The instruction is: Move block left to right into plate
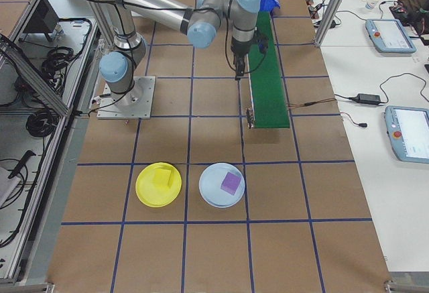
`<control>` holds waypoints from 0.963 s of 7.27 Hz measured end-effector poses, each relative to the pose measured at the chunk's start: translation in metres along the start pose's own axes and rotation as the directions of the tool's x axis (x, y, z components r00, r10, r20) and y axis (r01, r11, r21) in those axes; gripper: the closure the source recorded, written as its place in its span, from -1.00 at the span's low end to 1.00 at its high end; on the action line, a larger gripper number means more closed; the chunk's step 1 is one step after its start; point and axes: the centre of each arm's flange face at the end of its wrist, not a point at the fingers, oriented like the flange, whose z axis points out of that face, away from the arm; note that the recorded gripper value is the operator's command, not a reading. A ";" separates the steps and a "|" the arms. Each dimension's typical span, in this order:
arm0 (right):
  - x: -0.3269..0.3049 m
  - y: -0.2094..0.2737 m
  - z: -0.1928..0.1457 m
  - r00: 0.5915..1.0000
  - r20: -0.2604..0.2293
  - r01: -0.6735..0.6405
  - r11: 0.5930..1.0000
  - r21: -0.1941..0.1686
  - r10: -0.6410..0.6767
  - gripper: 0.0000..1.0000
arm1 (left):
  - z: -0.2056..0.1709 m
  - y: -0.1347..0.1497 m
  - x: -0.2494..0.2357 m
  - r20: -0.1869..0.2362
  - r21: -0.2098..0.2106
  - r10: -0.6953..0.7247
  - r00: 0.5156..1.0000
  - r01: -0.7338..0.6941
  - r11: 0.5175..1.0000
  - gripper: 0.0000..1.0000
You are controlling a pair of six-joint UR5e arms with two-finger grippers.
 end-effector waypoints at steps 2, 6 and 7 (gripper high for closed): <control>-0.113 0.022 -0.040 1.000 0.017 -0.001 0.999 0.053 0.000 -1.00 | 0.000 0.000 0.000 0.000 0.000 0.000 1.000 0.000 1.000 -1.00; -0.178 0.045 -0.082 0.996 0.064 -0.061 0.993 0.104 0.054 -1.00 | 0.000 0.000 0.000 0.000 0.000 0.000 1.000 0.000 1.000 -1.00; -0.178 0.039 -0.085 0.995 0.077 -0.069 0.995 0.079 0.063 -1.00 | 0.000 0.000 0.000 0.000 0.000 0.000 1.000 0.000 1.000 -1.00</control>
